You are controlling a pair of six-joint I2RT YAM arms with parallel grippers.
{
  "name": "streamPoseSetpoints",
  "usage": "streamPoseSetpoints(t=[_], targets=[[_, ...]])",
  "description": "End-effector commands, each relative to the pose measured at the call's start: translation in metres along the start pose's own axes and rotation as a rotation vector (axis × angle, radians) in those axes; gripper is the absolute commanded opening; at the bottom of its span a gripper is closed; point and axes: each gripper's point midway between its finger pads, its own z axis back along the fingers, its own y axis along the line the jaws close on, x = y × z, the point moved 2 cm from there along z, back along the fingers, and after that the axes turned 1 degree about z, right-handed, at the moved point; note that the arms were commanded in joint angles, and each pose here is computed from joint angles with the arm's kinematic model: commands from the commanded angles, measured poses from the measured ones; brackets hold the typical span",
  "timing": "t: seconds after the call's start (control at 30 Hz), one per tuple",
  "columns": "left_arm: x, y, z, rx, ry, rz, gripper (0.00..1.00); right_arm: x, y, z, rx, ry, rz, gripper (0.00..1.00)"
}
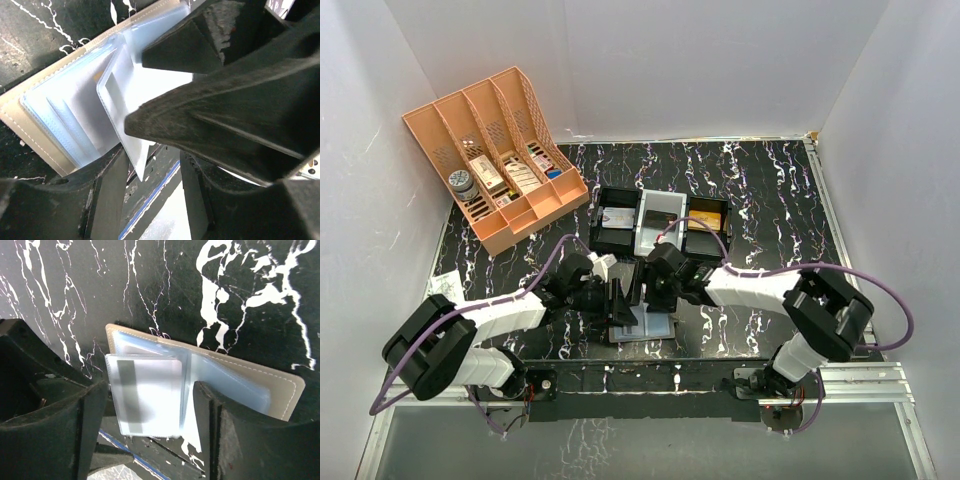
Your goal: Take the credit cards out of the card holder
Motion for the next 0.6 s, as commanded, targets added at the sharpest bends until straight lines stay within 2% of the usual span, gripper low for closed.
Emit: streamPoseSetpoints(t=[0.0,0.27,0.5,0.57], targets=[[0.014,-0.023,0.000,-0.076,-0.030,-0.042,0.43,0.028,0.035,0.031,0.057,-0.112,-0.001,0.72],[0.023,-0.040,-0.013,-0.091,-0.015,-0.061,0.48,0.062,0.001,0.072,-0.109,-0.302,-0.122,0.74],[0.014,-0.056,-0.041,-0.072,0.051,-0.087,0.56,0.068,-0.010,0.101,-0.065,-0.414,-0.215,0.73],[0.015,-0.062,-0.043,-0.033,0.034,-0.116,0.60,0.068,-0.009,0.105,-0.036,-0.432,-0.229,0.73]])
